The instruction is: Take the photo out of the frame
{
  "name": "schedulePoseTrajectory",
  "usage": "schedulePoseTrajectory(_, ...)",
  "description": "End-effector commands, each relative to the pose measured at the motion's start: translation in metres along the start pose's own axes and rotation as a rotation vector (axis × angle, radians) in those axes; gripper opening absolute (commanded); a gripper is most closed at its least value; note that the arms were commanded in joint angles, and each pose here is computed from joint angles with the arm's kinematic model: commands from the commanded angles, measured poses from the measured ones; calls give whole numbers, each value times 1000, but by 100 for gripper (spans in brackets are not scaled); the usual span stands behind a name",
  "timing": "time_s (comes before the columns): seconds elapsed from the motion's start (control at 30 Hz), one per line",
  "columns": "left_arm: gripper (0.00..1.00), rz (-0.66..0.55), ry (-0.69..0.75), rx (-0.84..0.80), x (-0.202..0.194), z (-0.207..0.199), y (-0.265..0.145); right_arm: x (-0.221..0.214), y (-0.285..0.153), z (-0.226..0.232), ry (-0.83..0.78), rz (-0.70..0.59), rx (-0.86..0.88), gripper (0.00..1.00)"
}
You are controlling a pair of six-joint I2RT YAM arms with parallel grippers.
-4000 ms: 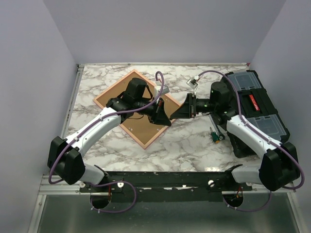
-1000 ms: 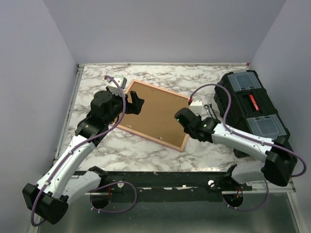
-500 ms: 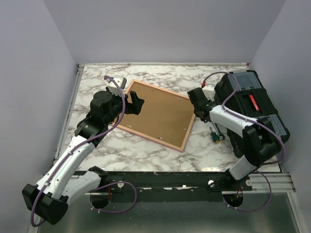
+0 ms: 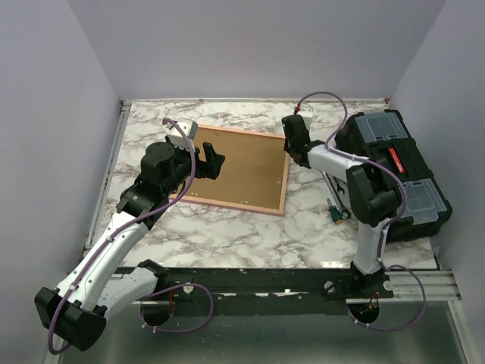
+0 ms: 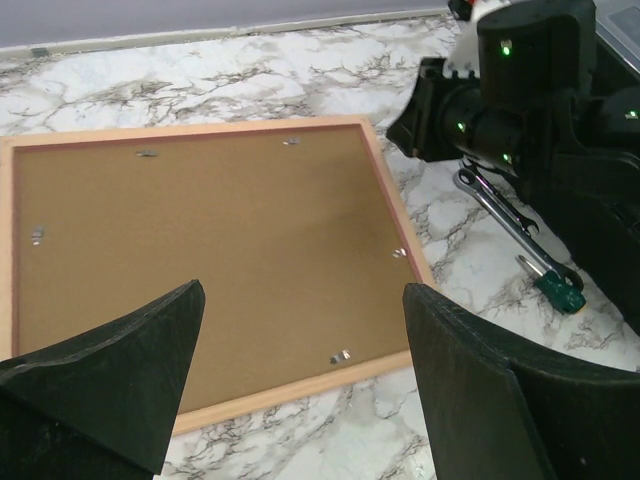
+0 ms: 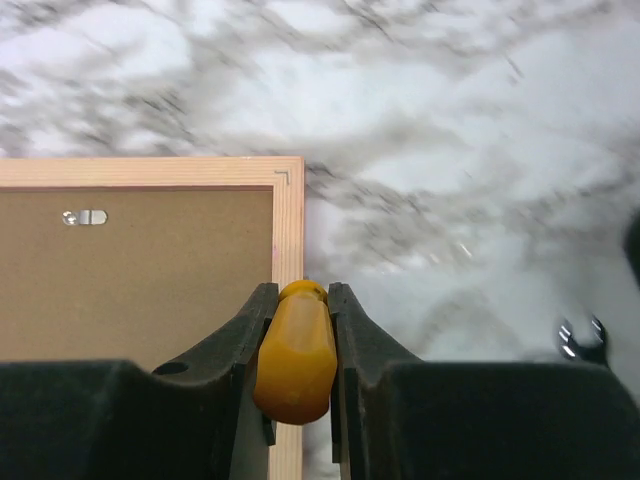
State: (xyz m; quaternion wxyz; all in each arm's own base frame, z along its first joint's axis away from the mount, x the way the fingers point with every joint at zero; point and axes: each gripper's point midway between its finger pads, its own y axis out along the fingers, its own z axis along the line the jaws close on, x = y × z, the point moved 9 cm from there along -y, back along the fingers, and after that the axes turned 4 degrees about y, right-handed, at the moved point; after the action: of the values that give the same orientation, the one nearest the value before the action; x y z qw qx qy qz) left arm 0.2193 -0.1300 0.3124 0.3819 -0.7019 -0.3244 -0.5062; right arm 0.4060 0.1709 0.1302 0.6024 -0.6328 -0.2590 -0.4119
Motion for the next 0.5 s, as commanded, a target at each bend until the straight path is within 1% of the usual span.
schedulePoseTrajectory(0.0,83,-44,23,39,11,2,-5,53,7,46,40,-106,156,1)
schedulePoseTrajectory(0.07,83,-52,25,42,13,2,-7,52,-1,46,6,-46,104,1)
schedulePoseTrajectory(0.13,83,-58,24,42,15,2,-8,48,-18,48,-20,-38,83,1)
schedulePoseTrajectory(0.2,83,-61,18,34,15,1,-7,43,-35,50,-34,-46,106,1)
schedulePoseTrajectory(0.3,83,-56,8,14,14,-1,-6,32,-51,54,-46,24,188,1)
schedulePoseTrajectory(0.47,83,-47,4,14,13,-1,-5,17,-59,54,-82,69,179,1)
